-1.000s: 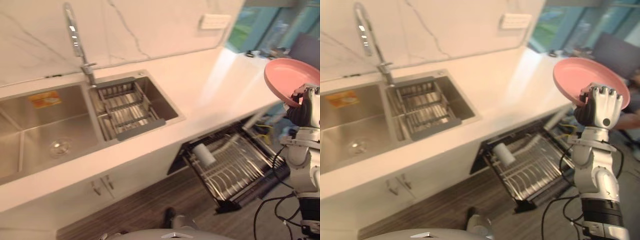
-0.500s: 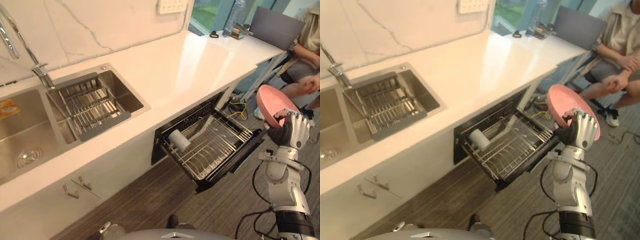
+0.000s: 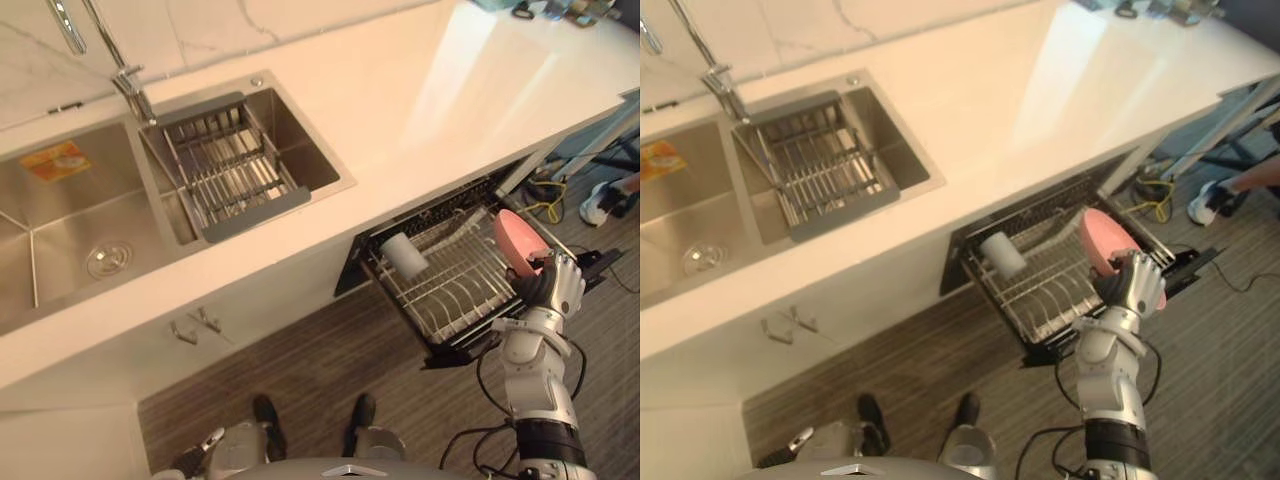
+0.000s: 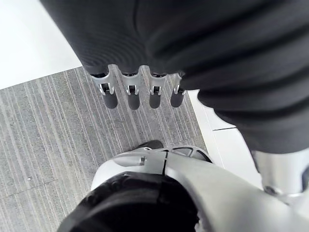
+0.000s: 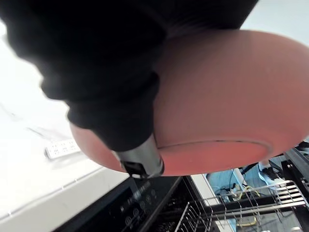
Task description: Walk over to the sink, pick up the cup, carry it to the dishwasher, place the cup inside the dishwasher, then close the dishwasher door
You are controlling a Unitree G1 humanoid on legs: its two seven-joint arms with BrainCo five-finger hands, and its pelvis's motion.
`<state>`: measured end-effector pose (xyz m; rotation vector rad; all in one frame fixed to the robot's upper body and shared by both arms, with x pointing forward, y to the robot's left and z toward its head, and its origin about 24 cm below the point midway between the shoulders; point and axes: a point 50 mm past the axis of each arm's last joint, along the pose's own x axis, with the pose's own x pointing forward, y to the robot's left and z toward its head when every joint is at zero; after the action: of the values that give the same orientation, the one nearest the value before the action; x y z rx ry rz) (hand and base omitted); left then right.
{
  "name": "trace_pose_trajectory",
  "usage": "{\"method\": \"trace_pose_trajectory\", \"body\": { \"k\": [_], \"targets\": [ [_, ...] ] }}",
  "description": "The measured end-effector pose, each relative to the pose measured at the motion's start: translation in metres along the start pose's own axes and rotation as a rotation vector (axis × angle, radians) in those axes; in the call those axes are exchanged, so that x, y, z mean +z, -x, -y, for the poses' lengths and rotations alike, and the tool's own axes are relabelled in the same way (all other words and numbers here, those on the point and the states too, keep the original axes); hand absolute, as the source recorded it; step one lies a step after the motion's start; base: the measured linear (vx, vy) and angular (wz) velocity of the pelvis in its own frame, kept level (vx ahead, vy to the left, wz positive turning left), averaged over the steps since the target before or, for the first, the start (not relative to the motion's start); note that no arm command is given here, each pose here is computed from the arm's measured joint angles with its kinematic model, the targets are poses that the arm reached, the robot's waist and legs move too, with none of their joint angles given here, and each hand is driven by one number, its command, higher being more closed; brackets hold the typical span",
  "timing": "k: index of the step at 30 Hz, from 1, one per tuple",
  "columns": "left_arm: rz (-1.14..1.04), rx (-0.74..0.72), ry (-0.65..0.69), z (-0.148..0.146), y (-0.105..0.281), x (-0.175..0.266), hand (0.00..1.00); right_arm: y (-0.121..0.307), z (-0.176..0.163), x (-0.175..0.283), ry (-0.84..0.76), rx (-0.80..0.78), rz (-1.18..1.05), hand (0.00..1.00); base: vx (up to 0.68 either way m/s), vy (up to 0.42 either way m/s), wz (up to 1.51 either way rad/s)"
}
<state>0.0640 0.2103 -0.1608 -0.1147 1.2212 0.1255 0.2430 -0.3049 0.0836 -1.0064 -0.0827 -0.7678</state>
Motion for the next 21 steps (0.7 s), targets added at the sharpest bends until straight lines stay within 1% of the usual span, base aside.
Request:
{"method": "trace_pose_trajectory", "body": {
  "k": [6,11,14,18,21],
  "targets": [
    [0.052,-0.009,-0.013,0.001,-0.003,0.021,0.00,-0.023,-0.006,0.005,-0.031,-0.016,-0.050,1.00,0.00,0.016,0.13],
    [0.112,-0.029,0.021,0.006,-0.005,0.041,0.00,-0.064,0.006,0.013,-0.023,-0.057,-0.064,1.00,-0.04,0.003,0.16],
    [0.160,-0.041,0.041,0.008,-0.006,0.056,0.00,-0.092,0.020,0.027,-0.030,-0.086,-0.040,1.00,-0.05,0.003,0.17],
    [0.193,-0.054,0.057,0.011,-0.005,0.065,0.00,-0.108,0.026,0.029,-0.045,-0.079,-0.067,1.00,-0.03,0.000,0.15],
    [0.214,-0.067,0.080,0.013,-0.005,0.072,0.00,-0.115,0.024,0.025,-0.072,-0.049,-0.136,1.00,-0.03,0.017,0.27]
  ]
}}
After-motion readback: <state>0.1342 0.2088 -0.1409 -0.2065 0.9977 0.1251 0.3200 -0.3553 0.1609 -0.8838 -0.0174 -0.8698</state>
